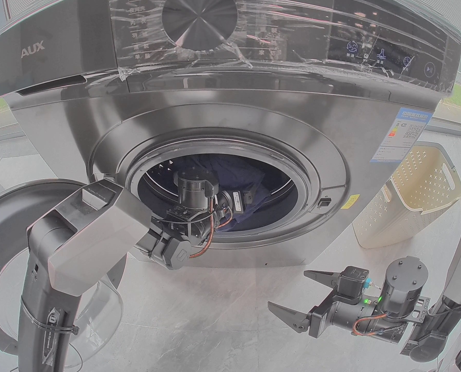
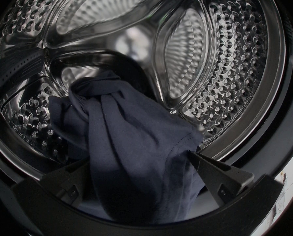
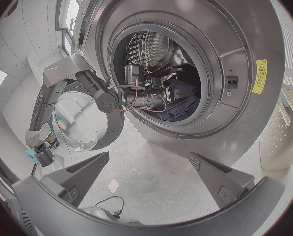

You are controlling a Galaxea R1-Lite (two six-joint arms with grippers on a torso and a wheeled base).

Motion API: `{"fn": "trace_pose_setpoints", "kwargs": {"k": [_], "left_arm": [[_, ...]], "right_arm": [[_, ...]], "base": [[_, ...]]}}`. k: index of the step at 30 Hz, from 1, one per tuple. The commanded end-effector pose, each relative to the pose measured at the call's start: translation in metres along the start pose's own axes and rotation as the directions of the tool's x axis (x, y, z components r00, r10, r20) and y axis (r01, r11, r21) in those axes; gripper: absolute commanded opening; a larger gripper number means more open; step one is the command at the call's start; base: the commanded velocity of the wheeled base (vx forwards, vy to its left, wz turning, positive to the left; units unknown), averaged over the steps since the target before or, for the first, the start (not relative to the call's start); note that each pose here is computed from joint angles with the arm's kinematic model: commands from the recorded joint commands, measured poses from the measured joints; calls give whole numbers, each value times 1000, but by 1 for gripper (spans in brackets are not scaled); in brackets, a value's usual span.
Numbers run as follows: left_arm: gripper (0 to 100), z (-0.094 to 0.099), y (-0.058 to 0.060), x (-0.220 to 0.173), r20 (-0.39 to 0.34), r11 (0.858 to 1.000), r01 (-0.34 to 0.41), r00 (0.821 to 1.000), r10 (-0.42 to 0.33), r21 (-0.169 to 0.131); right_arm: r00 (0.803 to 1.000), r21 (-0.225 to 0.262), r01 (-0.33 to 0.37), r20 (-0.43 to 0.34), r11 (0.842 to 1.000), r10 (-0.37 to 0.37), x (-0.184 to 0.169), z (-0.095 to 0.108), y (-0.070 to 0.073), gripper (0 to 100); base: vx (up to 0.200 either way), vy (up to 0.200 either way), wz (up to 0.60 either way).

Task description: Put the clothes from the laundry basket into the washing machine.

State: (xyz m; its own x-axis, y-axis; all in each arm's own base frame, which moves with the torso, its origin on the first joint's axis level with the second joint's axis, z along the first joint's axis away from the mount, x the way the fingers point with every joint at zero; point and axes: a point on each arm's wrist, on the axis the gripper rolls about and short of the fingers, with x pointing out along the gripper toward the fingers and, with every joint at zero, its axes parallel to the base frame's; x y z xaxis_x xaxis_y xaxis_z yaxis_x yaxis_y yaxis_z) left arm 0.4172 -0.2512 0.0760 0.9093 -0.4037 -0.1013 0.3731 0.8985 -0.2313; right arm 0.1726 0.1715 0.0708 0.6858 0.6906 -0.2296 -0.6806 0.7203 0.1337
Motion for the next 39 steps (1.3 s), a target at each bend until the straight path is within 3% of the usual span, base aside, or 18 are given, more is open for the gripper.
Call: {"fn": "trace_pose_setpoints", "kwargs": {"k": [1,2,3,15,18,19,22,24,29,38,39], "left_arm": [[100,-15,7,5,-35,1000,-18,999,18,8],[100,-16,7,6,-37,1000,-18,999,19,9],[0,-18,8,7,-37,1000,-18,999,19,9],[0,-10,5,33,50,1000,-25,998,25,-13],[0,9,13,47,168,998,-61,984,66,-36],[0,9,13,47,168,998,-61,984,66,-36],[0,31,16,61,301,997,-48,951,64,-59],[0,34,15,64,327,997,-43,943,61,-63],[0,30,22,67,328,997,-54,942,71,-63],[0,29,18,67,324,997,-46,944,63,-60],[100,29,17,67,324,997,-45,944,62,-60]], "right_arm": [[1000,-1,-1,-3,1000,1,1,-1,0,100],[1000,1,1,-4,1000,-1,1,-1,0,100],[1000,0,-1,-5,1000,1,1,-1,0,100],[1000,0,-1,-3,1000,1,2,-1,0,100],[1000,0,-1,-2,1000,1,2,-1,0,100],[1000,0,-1,-2,1000,1,2,-1,0,100],[1000,0,-1,-2,1000,1,2,-1,0,100],[1000,0,-1,-2,1000,1,2,-1,0,100],[1000,1,0,2,1000,0,1,0,0,100],[1000,1,1,3,1000,-1,1,1,-1,100],[1000,1,1,5,1000,-1,1,1,0,100]], "base": [[0,0,0],[0,0,0],[0,0,0],[0,0,0],[0,0,0],[0,0,0],[0,0,0],[0,0,0],[0,0,0],[0,0,0],[0,0,0]]}}
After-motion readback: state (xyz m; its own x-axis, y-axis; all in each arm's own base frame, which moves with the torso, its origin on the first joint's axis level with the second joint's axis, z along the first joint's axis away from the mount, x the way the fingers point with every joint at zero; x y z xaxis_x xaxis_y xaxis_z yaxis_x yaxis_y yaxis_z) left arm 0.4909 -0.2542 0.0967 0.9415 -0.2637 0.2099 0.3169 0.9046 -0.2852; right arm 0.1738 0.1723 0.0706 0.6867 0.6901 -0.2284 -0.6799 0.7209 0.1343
